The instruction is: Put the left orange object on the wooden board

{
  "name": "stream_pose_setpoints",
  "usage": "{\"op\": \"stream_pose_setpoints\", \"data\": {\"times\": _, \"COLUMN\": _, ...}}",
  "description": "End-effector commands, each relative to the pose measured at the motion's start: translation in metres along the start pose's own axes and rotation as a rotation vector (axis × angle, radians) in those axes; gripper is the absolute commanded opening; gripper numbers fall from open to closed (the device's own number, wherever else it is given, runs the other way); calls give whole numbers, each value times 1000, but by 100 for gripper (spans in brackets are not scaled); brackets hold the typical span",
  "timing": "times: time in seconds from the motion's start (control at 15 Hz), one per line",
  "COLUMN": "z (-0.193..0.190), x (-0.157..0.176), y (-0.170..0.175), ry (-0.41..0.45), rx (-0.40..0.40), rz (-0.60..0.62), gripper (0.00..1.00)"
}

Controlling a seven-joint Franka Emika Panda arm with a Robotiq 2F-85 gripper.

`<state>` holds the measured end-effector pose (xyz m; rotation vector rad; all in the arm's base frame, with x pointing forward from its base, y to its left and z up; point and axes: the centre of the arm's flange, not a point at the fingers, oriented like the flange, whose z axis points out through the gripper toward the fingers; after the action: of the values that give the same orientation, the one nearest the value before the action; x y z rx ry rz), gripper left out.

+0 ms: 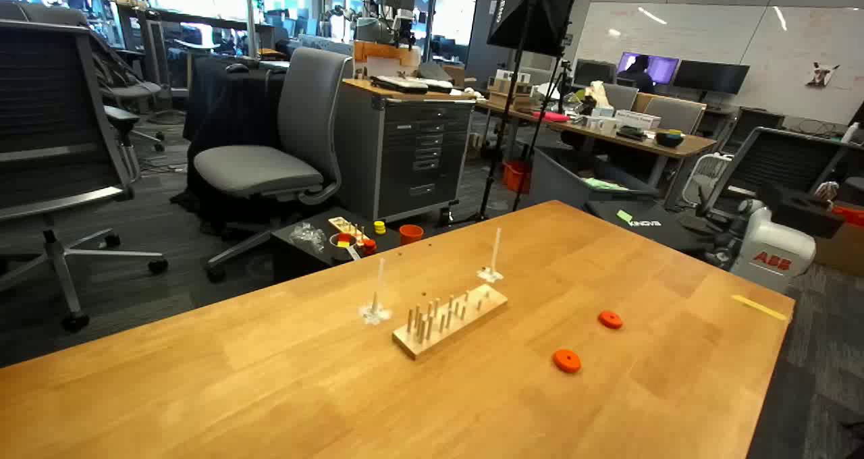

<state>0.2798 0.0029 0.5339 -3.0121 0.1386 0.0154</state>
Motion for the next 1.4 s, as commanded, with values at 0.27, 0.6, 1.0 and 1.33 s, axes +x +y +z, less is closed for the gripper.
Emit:
{"op": "stream_pose_setpoints", "data": {"times": 0.27, "z": 18, "x": 36, "y": -7, "ry": 28, "rx": -7, "rz": -4, "gripper": 100}}
{"op": "stream_pose_setpoints", "data": {"times": 0.6, "z": 47, "x": 138, "y": -41, "ry": 105, "rx": -26, "rz": -25, "gripper": 100}}
{"op": "stream_pose_setpoints", "data": {"times": 1.0, "z": 78, "x": 150, "y": -37, "ry": 57, "rx": -47, "rz": -32, "gripper": 100}}
{"op": "stream_pose_setpoints", "data": {"times": 1.33, "z": 114, "x": 169, "y": -41, "ry": 21, "rx": -46, "rz": -24, "gripper": 100}}
